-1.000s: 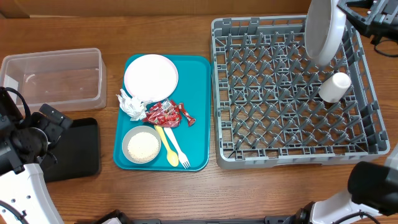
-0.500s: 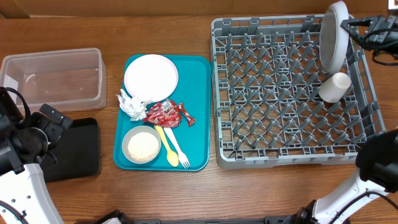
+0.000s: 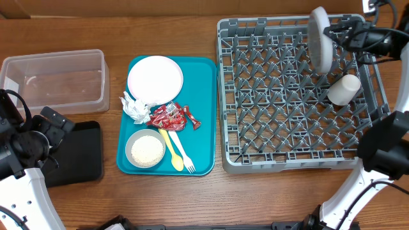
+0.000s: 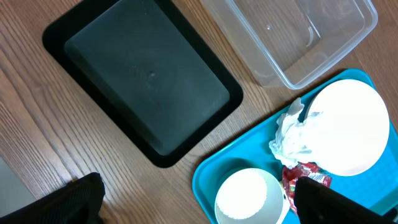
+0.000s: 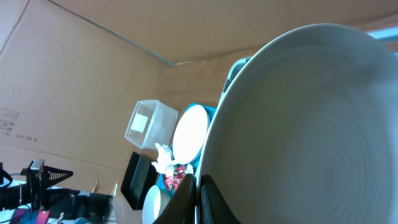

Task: Sort waste into correct bins and load items into the dishwasher rack
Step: 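Lift the grey plate and stand it upright in the rack, then release the grey plate and move the right gripper back to the tray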

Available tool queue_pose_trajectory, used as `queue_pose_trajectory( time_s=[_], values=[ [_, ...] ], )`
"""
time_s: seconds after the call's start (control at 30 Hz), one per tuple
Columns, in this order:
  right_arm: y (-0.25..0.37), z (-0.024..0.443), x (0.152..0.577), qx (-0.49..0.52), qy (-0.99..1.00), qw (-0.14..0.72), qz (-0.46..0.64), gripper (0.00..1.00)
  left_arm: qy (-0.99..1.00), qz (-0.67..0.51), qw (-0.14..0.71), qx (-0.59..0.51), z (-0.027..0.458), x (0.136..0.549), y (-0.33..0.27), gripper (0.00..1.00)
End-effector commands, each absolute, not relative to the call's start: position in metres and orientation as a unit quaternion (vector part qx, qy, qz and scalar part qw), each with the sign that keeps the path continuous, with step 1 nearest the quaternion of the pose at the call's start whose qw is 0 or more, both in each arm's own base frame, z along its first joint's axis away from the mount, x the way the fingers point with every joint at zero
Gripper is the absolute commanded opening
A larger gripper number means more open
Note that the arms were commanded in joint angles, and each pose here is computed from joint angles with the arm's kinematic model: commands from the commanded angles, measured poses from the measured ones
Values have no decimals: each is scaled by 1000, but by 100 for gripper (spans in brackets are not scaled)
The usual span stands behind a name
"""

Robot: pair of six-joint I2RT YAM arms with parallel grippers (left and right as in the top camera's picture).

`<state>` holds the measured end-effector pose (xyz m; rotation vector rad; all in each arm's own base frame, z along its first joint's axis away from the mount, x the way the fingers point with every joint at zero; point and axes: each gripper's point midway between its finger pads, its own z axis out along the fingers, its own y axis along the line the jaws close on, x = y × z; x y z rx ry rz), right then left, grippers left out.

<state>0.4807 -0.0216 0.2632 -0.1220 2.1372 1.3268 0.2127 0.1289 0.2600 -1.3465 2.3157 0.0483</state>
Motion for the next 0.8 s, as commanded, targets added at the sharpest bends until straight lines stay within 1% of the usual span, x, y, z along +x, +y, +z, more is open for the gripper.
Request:
queue_pose_trajectory(
  time_s=[0.0, 0.2, 0.23, 0.27, 0.33, 0.37, 0.4, 0.53, 0.57, 0.63, 0.7, 0.73, 0.77],
  values=[
    [-26, 252, 487, -48, 809, 306, 499, 4, 835, 14, 237, -497, 265, 214, 130, 100],
    [-29, 225, 494, -31, 812, 285, 509, 4, 835, 14, 237, -497, 265, 214, 130, 100],
    [-30, 223, 495, -29, 812, 284, 510, 6, 835, 14, 237, -497, 265, 214, 130, 100],
    [-32, 222, 495, -28, 812, 285, 509, 15, 835, 14, 237, -497, 265, 214, 130, 100],
    [-37, 223, 497, -25, 811, 291, 506, 28, 835, 14, 237, -497, 265, 214, 130, 100],
    [-42, 224, 497, -23, 810, 297, 505, 38, 835, 14, 237, -497, 265, 214, 130, 100],
    [-49, 225, 498, -19, 809, 302, 504, 44, 835, 14, 237, -497, 265, 214, 130, 100],
    [-91, 226, 497, 25, 808, 323, 493, 46, 835, 14, 237, -497, 265, 214, 130, 100],
    [-100, 230, 494, 41, 800, 324, 503, 46, 835, 14, 237, -497, 265, 214, 130, 100],
    [-99, 249, 487, 47, 766, 328, 551, 45, 835, 14, 237, -497, 265, 214, 130, 100],
    [-91, 260, 482, 49, 754, 321, 571, 27, 835, 14, 237, -497, 265, 214, 130, 100],
    [-80, 262, 480, 47, 758, 309, 573, 22, 835, 14, 237, -497, 265, 214, 130, 100],
    [-66, 262, 479, 39, 765, 297, 569, 22, 835, 14, 237, -497, 265, 214, 130, 100]
  ],
)
